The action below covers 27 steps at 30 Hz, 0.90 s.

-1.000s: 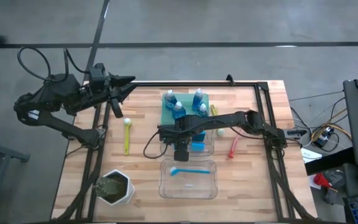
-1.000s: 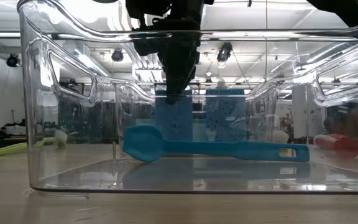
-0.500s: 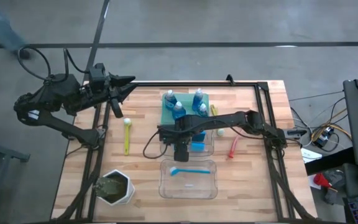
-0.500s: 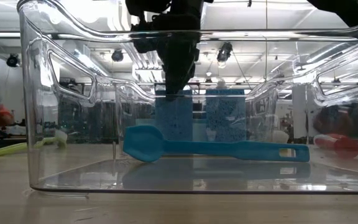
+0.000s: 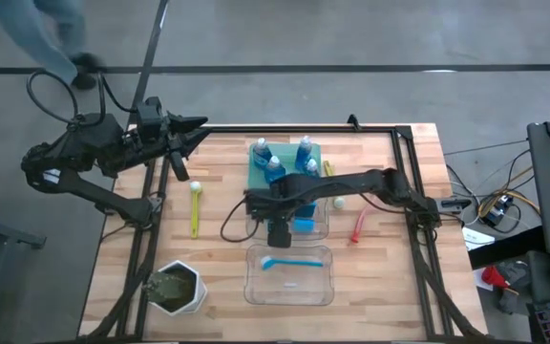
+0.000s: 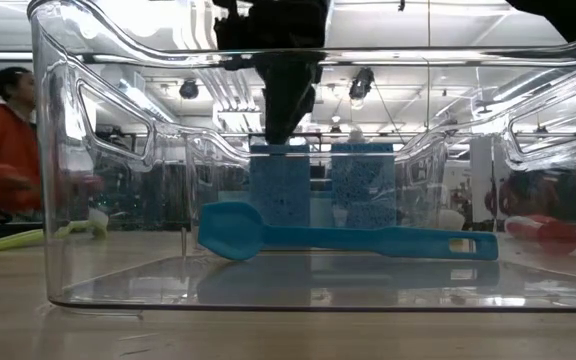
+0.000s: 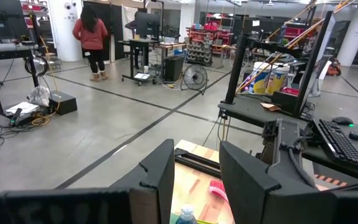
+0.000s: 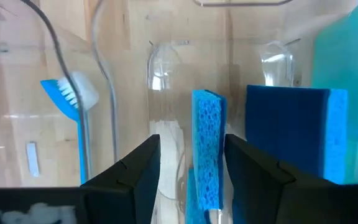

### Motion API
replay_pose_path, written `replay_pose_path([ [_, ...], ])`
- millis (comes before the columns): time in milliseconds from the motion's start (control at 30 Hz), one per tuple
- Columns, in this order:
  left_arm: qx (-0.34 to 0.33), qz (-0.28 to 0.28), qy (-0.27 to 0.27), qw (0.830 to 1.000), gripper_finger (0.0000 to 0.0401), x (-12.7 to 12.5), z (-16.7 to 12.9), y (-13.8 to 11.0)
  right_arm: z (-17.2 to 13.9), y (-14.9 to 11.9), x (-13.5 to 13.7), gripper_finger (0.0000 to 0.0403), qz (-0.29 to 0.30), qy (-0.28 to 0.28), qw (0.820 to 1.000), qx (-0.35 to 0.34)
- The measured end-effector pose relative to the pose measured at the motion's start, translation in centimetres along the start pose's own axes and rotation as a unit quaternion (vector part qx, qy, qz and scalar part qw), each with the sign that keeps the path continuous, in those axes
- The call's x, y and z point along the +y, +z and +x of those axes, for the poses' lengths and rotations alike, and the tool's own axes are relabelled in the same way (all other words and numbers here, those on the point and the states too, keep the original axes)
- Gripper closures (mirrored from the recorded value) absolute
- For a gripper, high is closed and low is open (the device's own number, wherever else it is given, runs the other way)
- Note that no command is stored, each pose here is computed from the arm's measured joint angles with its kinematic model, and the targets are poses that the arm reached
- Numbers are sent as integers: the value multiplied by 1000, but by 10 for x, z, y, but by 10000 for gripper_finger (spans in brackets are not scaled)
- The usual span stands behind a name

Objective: Pick & Place Kitchen Sink Supplies
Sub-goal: Put the blue sponge into the top transparent bin, then put the light green dish brush into the bottom transparent bin

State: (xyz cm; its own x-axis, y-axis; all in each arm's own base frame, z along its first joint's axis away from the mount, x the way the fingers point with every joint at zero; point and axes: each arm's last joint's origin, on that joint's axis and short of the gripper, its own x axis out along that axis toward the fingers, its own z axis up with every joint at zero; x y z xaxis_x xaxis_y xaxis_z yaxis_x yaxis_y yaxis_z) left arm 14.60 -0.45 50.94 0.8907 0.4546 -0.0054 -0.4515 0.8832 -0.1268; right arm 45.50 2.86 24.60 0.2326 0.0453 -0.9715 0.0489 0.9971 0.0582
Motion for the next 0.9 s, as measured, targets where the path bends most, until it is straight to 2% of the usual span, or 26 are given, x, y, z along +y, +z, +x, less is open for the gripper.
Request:
replay_pose_path([
  [600,0,-1,0,1000,279,0,0,0,-54,7,0,219,15,3,997,-77],
  [900,0,-1,0,1000,279,0,0,0,-92,11,-10,219,45,-29,991,-121],
])
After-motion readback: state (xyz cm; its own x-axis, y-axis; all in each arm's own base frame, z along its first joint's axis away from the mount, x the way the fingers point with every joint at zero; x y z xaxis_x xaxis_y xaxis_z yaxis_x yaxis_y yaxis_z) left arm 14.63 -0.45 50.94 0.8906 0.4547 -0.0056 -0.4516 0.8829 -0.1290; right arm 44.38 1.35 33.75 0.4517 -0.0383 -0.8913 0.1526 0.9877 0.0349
